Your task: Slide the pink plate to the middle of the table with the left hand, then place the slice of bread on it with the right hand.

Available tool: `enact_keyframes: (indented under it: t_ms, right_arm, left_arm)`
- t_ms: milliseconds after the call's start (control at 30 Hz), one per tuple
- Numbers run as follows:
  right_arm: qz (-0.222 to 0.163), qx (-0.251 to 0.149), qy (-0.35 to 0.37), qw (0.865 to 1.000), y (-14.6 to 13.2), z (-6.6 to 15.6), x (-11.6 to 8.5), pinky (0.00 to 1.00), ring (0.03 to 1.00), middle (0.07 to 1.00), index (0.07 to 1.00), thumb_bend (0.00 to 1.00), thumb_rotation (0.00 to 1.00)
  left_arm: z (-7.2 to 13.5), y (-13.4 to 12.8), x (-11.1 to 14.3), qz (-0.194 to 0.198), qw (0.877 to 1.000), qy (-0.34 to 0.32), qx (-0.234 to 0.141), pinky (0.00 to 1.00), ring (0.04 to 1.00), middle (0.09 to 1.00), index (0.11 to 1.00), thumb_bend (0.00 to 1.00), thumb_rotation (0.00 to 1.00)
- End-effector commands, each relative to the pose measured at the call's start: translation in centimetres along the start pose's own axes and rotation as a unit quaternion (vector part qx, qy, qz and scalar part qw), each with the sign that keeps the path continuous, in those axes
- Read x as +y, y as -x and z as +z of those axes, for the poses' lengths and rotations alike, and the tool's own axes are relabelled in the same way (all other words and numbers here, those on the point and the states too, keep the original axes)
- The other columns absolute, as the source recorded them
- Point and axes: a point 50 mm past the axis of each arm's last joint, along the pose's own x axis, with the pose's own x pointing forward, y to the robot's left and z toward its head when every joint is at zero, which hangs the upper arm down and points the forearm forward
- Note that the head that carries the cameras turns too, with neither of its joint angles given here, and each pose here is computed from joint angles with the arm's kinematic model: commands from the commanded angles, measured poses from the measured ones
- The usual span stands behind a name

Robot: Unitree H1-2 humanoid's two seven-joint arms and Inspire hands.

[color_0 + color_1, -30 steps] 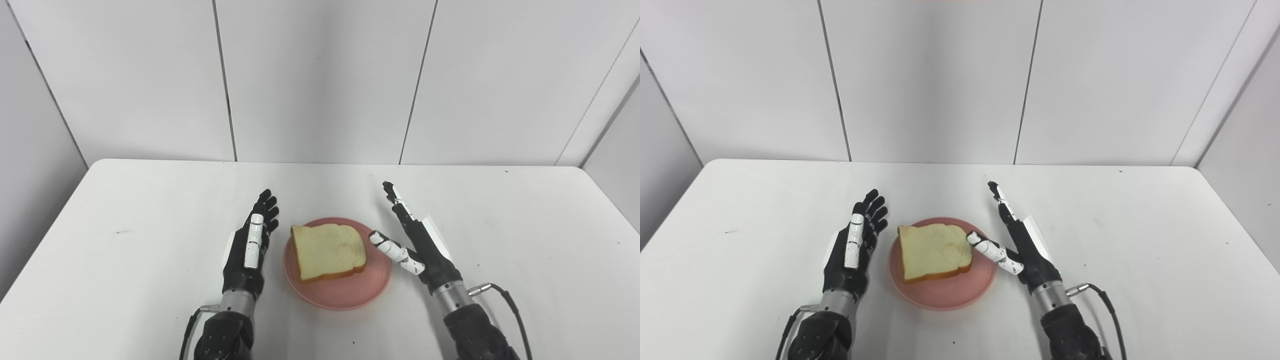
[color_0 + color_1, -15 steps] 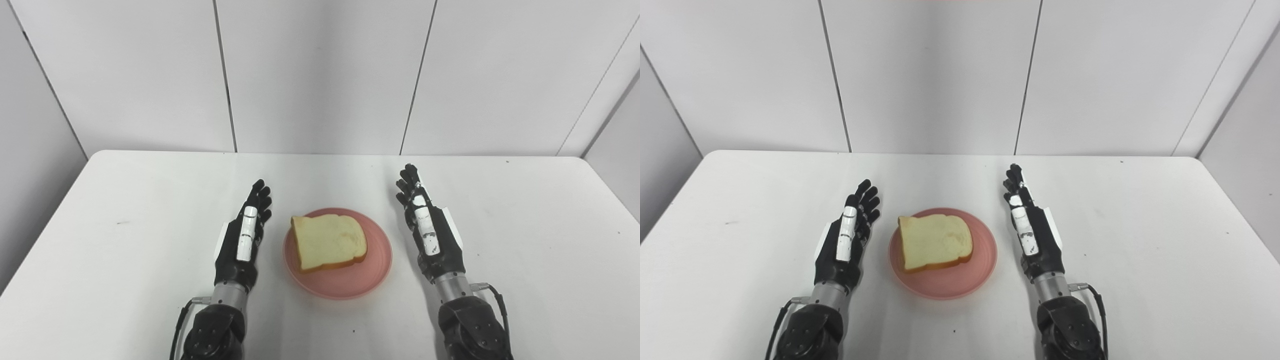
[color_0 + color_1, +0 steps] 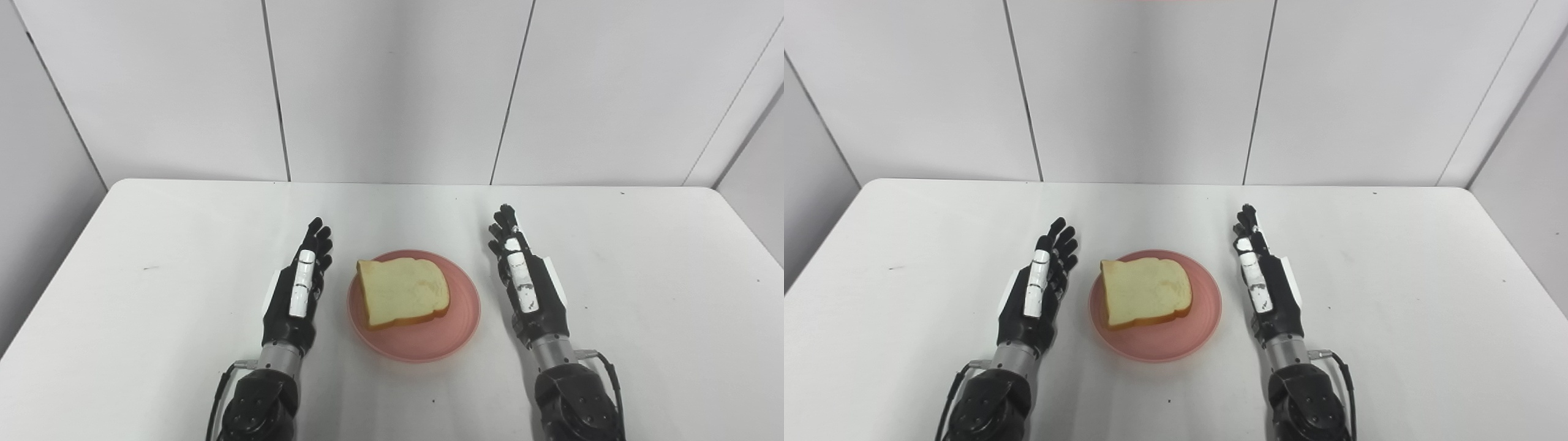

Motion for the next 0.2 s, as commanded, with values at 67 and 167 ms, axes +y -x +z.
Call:
enact_keyframes:
  t_ms: [67,167]
  right_arm:
    - [0.002,-0.021,-0.017,1.000,-0.55,1.41,0.43,1.00,1.000,1.000,1.000,0.59,0.92]
    - [0.001,-0.018,-0.022,1.000,-0.55,1.35,0.41,1.00,1.000,1.000,1.000,0.61,0.90]
  left_arm:
    - [1.45,-0.82,-0.38,-0.016,0.999,-0.007,-0.032,1.00,1.000,0.993,0.962,0.67,0.96]
    - [1.45,-0.84,-0.37,-0.017,0.999,-0.007,-0.032,1.00,1.000,1.000,0.974,0.66,0.97]
